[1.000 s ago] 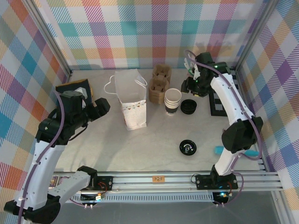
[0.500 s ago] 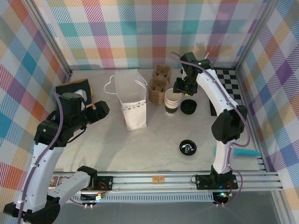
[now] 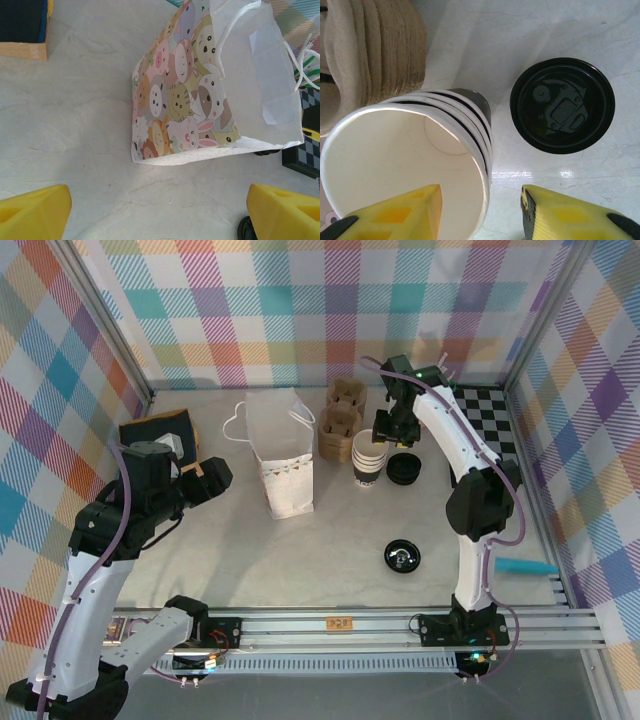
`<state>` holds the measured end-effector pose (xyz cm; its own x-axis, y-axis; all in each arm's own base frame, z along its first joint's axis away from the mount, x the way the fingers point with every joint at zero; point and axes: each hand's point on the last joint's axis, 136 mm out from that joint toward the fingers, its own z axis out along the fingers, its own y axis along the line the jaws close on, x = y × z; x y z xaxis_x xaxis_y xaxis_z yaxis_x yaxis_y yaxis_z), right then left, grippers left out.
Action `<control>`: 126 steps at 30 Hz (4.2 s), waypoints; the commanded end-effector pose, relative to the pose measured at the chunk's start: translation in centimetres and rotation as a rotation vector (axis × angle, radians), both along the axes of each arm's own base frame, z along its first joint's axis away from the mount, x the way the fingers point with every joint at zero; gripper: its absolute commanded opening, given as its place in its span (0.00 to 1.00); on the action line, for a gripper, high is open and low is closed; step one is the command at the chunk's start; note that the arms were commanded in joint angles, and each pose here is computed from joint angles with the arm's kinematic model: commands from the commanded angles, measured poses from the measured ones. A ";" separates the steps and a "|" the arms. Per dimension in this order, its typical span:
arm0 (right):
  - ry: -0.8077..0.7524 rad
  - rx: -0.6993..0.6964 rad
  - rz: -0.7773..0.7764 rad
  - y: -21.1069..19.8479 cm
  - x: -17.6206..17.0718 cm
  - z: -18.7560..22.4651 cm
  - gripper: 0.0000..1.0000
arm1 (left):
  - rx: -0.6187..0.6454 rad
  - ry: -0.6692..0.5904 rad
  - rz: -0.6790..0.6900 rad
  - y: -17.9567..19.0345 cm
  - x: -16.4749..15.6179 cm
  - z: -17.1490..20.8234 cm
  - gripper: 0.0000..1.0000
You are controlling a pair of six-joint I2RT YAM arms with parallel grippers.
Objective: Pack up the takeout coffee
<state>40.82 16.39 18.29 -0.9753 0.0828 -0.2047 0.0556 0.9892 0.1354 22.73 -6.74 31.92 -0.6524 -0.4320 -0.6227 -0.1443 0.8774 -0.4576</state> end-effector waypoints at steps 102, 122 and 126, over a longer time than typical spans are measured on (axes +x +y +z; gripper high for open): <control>-0.133 0.068 -0.026 0.5 -0.1 7.5 0.04 | 0.058 -0.105 -0.072 -0.7 1.7 4.4 0.89; -0.115 0.119 0.082 -0.5 -12.0 10.9 0.04 | 0.124 -0.238 -0.396 -8.8 1.9 11.8 0.86; -0.052 0.128 0.078 -0.1 -13.8 6.9 0.04 | 0.172 -0.246 -0.500 -13.4 1.5 12.0 0.86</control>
